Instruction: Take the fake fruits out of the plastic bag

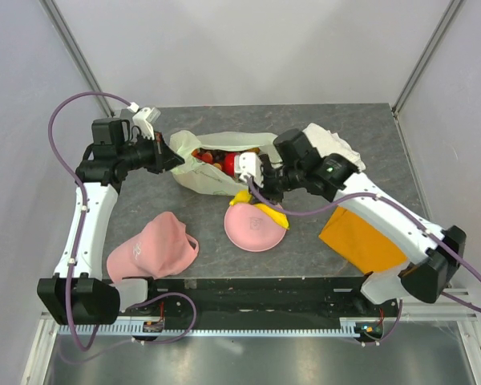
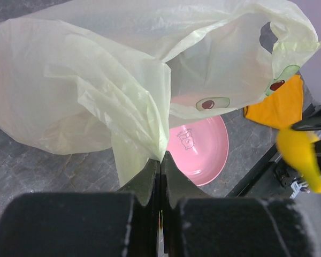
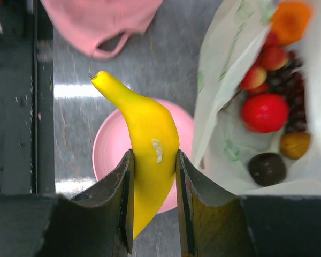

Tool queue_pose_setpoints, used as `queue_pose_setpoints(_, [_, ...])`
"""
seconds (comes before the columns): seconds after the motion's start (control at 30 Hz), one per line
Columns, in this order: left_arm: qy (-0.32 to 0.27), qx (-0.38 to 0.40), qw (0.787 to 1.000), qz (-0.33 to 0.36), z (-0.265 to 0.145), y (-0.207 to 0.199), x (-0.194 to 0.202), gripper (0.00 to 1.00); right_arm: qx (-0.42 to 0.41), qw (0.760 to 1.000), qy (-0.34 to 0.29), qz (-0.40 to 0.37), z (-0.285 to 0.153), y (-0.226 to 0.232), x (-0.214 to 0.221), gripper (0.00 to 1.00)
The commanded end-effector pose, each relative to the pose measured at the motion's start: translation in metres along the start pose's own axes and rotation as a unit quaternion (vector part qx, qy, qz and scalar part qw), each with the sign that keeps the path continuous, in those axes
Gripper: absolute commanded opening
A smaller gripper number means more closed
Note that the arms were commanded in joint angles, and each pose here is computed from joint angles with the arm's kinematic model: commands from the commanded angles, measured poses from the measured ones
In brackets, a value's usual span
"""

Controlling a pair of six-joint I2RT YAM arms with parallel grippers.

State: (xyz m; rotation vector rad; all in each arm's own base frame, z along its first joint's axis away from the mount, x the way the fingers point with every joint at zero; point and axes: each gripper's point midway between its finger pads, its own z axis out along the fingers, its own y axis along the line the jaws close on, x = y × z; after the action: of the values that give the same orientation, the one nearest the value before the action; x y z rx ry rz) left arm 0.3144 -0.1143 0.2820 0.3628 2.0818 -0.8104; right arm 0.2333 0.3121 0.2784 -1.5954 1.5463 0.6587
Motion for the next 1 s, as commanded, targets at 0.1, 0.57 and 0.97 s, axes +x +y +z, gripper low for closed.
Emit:
queue_pose_setpoints(0.1, [-0.030,-0.007,0.999,0.020,-0.008,-0.006,-0.016,0.02,-0.059,0.989,0.092,-0.098,0.056,0.016,0.083,0.18])
queue_pose_setpoints(0.57, [-0.020,-0.011,1.000,0.015,-0.001,0.002,-0.014,0.02,0.034,0.971,0.153,-0.180,0.124,-0.039,0.137,0.17])
queue_pose_setpoints(0.97, [-0.011,-0.015,1.000,0.012,0.006,0.009,-0.011,0.02,0.024,0.945,0.210,-0.251,0.139,-0.049,0.179,0.19])
